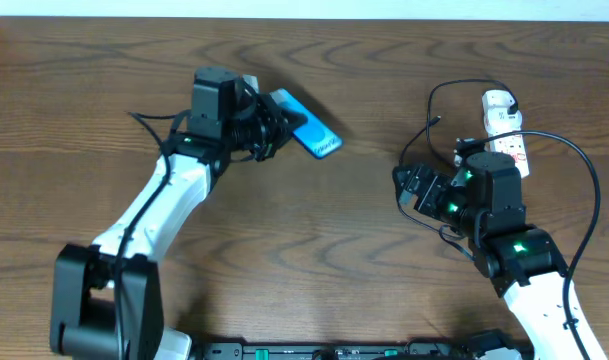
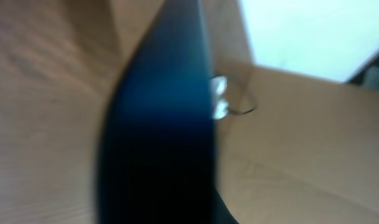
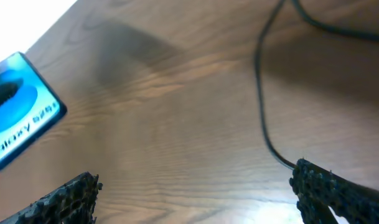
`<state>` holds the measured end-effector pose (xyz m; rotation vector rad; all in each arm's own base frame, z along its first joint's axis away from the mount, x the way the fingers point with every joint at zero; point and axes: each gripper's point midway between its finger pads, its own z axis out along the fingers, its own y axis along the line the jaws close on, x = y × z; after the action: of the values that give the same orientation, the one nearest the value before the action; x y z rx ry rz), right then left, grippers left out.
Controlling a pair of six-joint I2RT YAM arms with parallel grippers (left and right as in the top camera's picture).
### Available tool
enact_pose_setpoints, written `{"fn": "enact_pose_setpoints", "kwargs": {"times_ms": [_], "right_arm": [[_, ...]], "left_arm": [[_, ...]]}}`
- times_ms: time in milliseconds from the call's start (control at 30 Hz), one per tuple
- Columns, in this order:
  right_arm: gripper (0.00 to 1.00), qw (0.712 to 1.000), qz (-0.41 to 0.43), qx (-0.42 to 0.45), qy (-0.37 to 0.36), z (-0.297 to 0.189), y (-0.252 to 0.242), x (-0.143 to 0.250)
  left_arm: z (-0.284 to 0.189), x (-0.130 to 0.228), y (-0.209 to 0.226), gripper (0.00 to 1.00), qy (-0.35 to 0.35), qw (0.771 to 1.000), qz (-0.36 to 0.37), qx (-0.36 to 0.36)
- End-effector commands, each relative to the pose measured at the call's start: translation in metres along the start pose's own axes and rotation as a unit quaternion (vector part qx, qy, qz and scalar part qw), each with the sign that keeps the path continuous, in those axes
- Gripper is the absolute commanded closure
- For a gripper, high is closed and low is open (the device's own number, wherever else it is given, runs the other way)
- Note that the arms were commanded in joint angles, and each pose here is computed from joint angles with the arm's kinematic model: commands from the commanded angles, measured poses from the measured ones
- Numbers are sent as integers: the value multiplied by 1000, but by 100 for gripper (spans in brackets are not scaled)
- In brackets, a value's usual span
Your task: Plug charger to phone and switch on socket
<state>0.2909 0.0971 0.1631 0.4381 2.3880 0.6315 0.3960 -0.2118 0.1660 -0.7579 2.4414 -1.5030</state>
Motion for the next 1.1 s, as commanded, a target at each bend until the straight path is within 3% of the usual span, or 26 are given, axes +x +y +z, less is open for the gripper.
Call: {"fn": "enact_pose_setpoints", "kwargs": {"times_ms": [0, 133, 333, 533, 700, 1067], "right_arm": [[4, 999, 18, 19, -34, -14, 0, -25], [4, 997, 28, 70, -35, -24, -7, -39], [5, 985, 36, 166, 23, -19, -18, -51], [5, 967, 41, 221, 117, 23, -26, -47], [7, 962, 56, 205, 170, 57, -26, -33], [1, 961, 54, 210, 174, 74, -31, -30]], "left_arm": [[3, 11, 2, 92, 42, 997, 62, 2], [3, 17, 9, 93, 60, 994, 92, -4], [-4, 48, -6, 93, 141, 970, 185, 62], [-25, 88, -27, 92, 230, 904, 310, 184], [-40, 104, -36, 92, 256, 858, 369, 250], [-42, 106, -37, 93, 252, 842, 397, 266]]}}
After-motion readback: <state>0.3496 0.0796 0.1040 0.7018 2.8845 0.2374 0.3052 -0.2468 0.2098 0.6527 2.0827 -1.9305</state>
